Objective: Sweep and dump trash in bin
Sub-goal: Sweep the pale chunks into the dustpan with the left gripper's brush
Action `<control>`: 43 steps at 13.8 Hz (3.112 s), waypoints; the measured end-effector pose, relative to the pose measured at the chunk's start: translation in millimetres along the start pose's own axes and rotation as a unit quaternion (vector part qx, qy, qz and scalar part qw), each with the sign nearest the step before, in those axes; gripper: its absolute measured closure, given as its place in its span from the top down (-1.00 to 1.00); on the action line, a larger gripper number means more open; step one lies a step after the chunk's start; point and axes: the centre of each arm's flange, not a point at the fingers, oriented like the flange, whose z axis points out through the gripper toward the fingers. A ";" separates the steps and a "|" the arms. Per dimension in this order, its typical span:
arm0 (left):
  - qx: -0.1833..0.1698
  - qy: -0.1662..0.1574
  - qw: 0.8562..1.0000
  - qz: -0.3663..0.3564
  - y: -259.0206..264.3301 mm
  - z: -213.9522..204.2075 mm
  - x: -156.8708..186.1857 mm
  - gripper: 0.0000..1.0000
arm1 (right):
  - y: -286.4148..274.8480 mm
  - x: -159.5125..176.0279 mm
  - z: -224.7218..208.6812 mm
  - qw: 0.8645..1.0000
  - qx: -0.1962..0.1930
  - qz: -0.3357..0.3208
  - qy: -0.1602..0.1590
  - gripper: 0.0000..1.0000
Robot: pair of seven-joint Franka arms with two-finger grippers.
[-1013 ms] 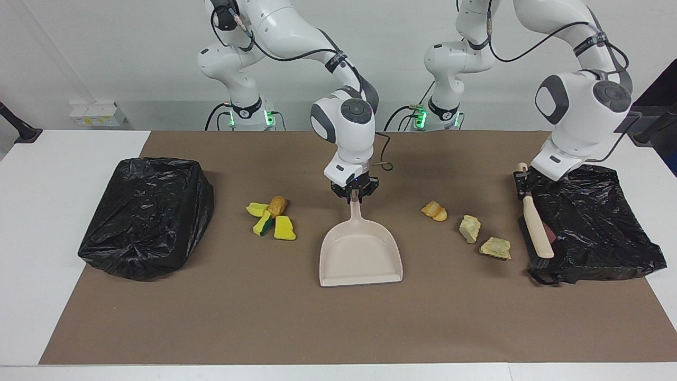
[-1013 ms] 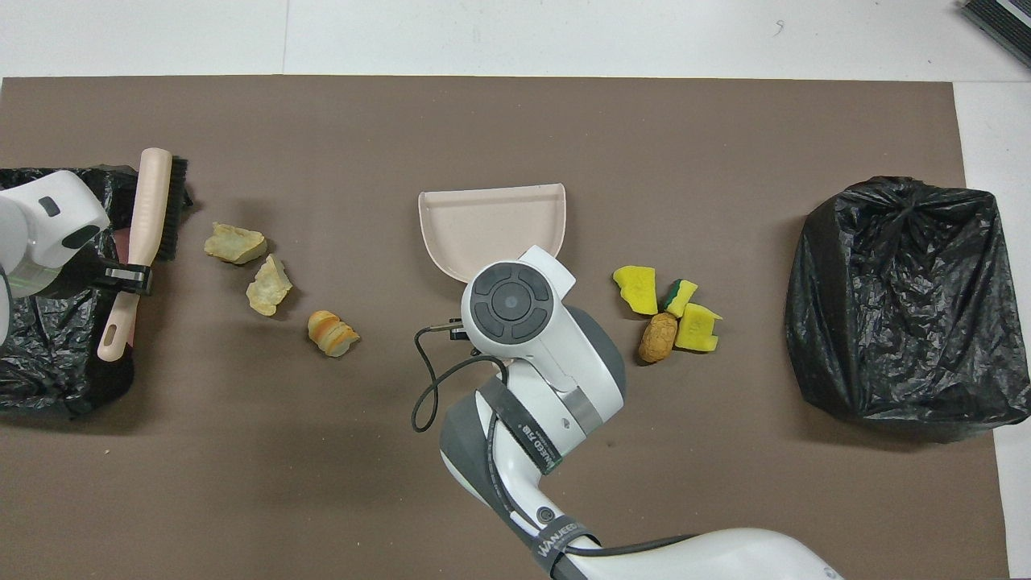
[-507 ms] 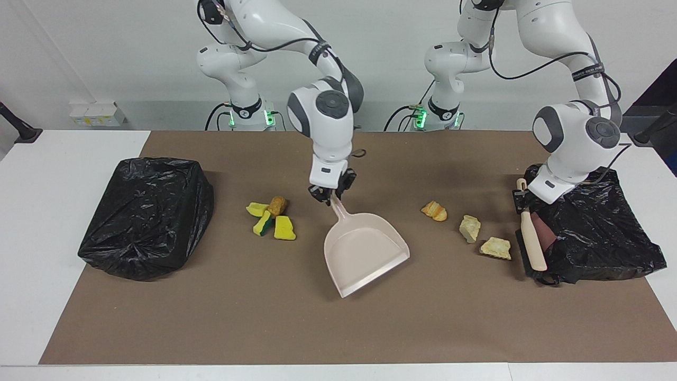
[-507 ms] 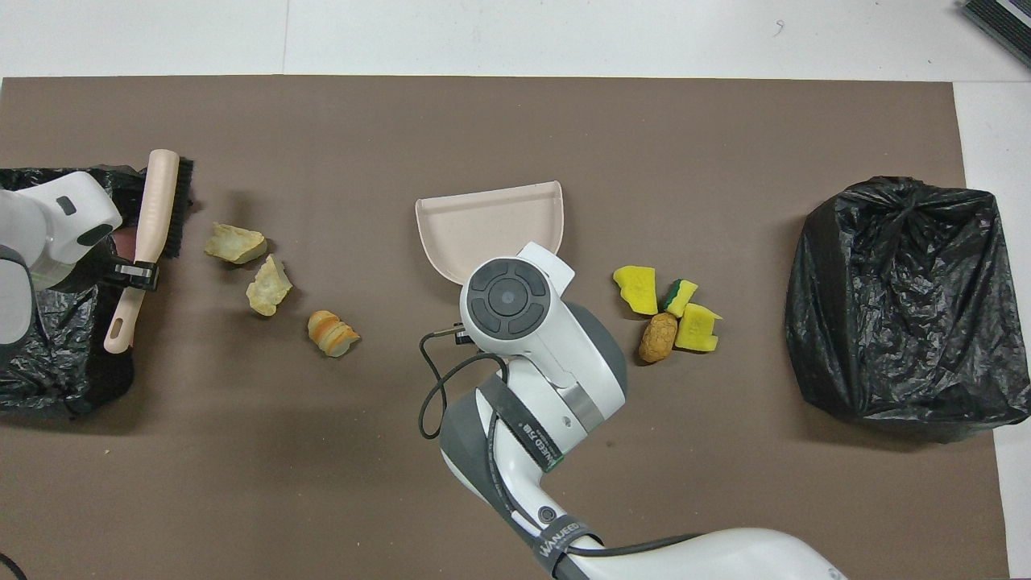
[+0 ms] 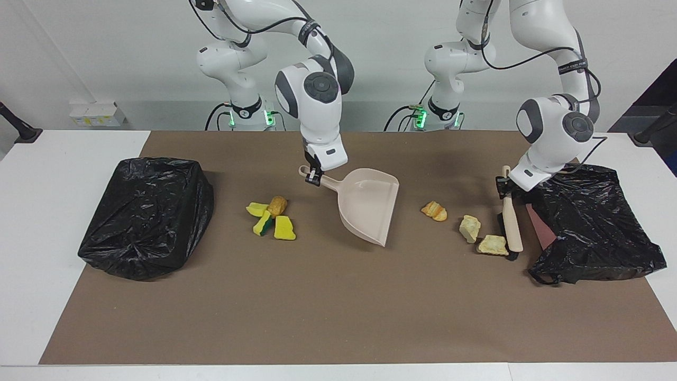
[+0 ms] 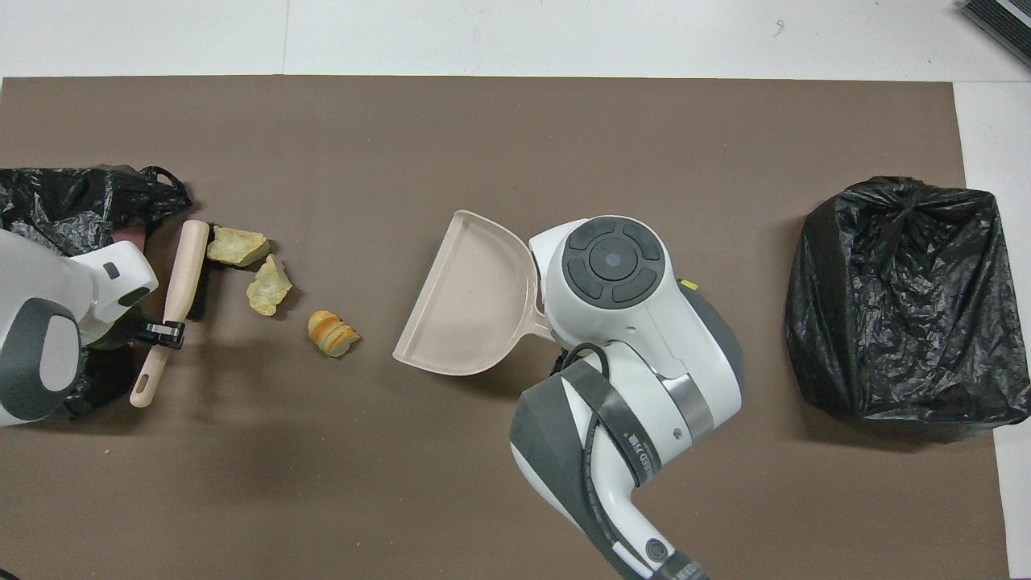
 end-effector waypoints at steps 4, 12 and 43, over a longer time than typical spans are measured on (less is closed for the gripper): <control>0.002 -0.002 1.000 -0.016 19.3 1.5 -1.1 -0.48 | -24.3 12.0 22.0 1.000 -0.003 -0.015 0.002 -0.37; 0.013 -0.011 1.000 -0.005 115.7 7.6 -7.0 -0.48 | -55.7 24.7 40.7 0.999 -0.002 0.034 -0.003 -0.37; -0.097 -0.003 0.991 -0.091 284.1 -100.4 -27.1 -0.48 | -61.4 21.3 48.5 0.999 0.000 0.042 -0.007 -0.37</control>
